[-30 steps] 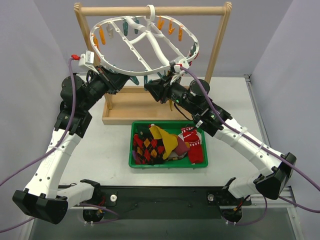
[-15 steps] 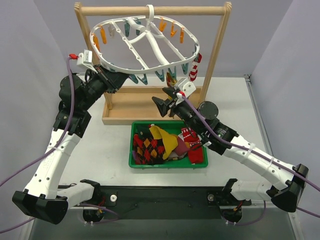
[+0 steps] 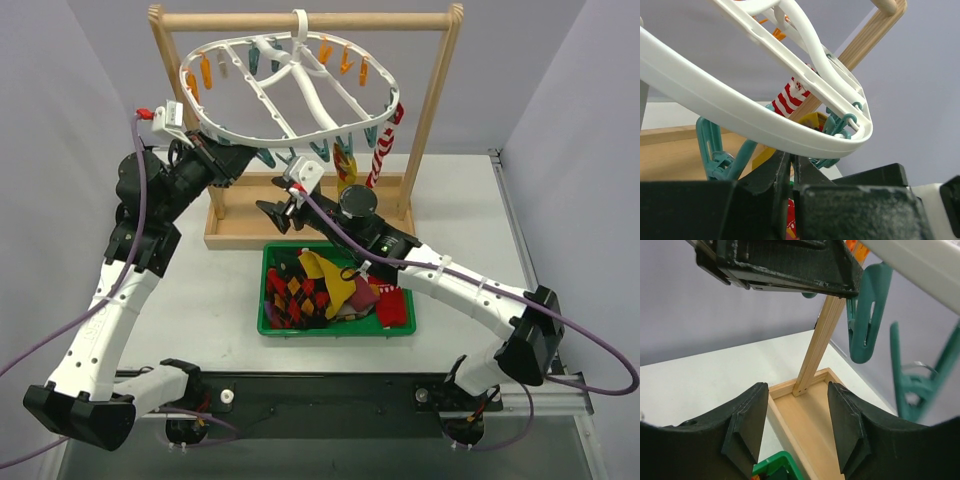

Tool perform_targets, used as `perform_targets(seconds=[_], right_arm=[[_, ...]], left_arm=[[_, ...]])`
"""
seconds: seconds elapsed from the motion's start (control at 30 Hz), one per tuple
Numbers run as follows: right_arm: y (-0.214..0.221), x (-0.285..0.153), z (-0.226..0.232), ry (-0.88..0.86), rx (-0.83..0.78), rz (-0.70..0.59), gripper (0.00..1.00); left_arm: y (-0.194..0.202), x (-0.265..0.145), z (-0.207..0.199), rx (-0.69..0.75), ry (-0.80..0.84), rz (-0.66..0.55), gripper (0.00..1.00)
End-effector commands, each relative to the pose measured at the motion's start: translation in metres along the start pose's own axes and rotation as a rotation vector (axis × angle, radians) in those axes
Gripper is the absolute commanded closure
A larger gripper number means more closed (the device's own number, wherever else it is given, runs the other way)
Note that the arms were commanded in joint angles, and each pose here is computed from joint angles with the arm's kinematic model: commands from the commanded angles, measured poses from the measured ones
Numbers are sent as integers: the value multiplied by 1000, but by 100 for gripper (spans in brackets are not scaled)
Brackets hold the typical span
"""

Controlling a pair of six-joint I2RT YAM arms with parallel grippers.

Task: Clip the socks to the hanger
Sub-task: Open the clamp at the hanger.

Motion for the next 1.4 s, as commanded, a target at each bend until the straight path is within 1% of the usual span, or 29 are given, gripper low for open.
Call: perform_targets(seconds=[0.0,0.37,0.73,0.87,0.97,1.1,1.2,1.23,1.3,1.33,1.37], right_arm=[[-49,14,-30,42,-41,-182,49],[-58,18,-53,27,-13,-272,51],[-63,28,-52,-9,28,-304,61],[-67,29,-52,-9,25,-314,68],[-70,27,-49,-16,30,-319,77],[-65,25,-45,-22,27,-308,82],[-64,23,-44,-9,28,-314,88],[-61,24,-43,-8,36,-307,89],[-63,23,-44,6,43,-309,92],[-62,23,-44,10,50,-309,92],[-63,23,-45,13,50,-313,94]], left_arm=[[-14,-17,-25,-27,33,-27,98],[-10,-20,-25,-29,36,-8,99],[-6,-19,-23,-33,40,1,99],[-5,-20,-23,-33,44,1,99],[-4,-21,-24,-31,54,5,99],[-3,-21,-23,-25,54,7,99],[-3,-21,-24,-23,59,11,99],[-1,-21,-23,-28,57,16,94],[-1,-22,-25,-27,66,17,88],[-1,-23,-25,-29,68,19,81],[-1,-23,-26,-28,72,20,78]])
Point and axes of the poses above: each gripper's point midway between its finger pads, its own x axis out along the fingers, its own z axis along the line the jaws close on, y = z × x, the point moved 5 cm from there along -x, back along the fingers, and after that the axes turned 8 degrees about -x, right-handed, at the moved point
